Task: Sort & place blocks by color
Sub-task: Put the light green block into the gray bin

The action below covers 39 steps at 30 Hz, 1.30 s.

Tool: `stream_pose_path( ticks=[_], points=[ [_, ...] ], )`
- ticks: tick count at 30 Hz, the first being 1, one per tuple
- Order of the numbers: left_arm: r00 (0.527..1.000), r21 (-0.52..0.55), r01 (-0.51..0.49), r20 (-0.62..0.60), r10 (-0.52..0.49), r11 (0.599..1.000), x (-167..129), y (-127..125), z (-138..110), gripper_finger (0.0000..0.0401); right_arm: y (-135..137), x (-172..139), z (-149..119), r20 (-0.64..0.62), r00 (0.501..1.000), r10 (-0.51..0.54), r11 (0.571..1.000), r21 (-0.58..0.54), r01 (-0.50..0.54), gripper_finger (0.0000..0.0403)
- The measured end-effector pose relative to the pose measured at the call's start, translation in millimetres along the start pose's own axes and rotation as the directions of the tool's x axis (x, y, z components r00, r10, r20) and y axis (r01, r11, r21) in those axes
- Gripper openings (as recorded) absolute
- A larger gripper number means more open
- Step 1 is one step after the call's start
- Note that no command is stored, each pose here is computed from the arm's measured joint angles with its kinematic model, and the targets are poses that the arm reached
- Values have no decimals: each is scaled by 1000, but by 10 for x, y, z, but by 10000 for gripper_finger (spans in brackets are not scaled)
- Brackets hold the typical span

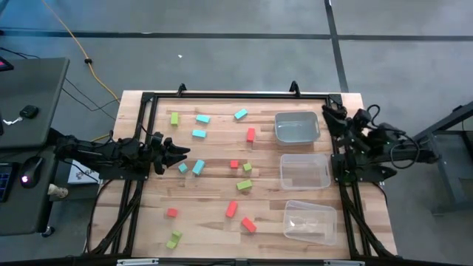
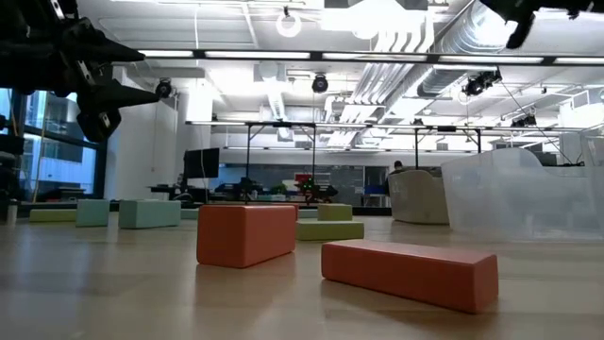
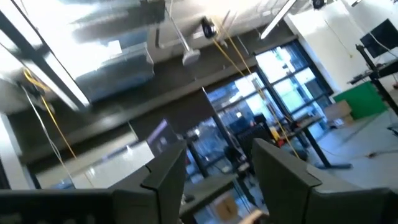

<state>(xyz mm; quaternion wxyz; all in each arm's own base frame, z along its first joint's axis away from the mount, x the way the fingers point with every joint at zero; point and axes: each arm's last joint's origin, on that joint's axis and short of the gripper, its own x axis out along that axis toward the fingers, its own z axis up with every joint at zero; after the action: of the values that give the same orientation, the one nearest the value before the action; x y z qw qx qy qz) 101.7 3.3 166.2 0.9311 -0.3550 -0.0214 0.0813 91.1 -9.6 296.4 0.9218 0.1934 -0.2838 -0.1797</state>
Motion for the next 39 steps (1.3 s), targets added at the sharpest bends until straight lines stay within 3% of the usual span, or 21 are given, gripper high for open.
stream_pose_path(
  ticks=[9,18,22,30,39],
  points=[
    [1000,0,-1,0,1,1000,0,1,-1,175,263,488,-39,-204,977,-69,992,-118,45,215],
    [1000,0,-2,1,2,1000,0,1,-1,175,498,956,-219,-453,884,-114,984,-172,39,216],
    [1000,0,-3,1,3,1000,0,1,0,175,563,1125,-368,-580,799,-161,981,-183,65,216],
    [1000,3,-10,-8,10,1000,0,9,-9,175,602,1330,-806,-798,565,-210,978,-182,106,216],
    [1000,2,-10,-7,10,1000,0,9,-8,175,583,1413,-1327,-929,352,-115,981,-161,-105,216]
  ],
)
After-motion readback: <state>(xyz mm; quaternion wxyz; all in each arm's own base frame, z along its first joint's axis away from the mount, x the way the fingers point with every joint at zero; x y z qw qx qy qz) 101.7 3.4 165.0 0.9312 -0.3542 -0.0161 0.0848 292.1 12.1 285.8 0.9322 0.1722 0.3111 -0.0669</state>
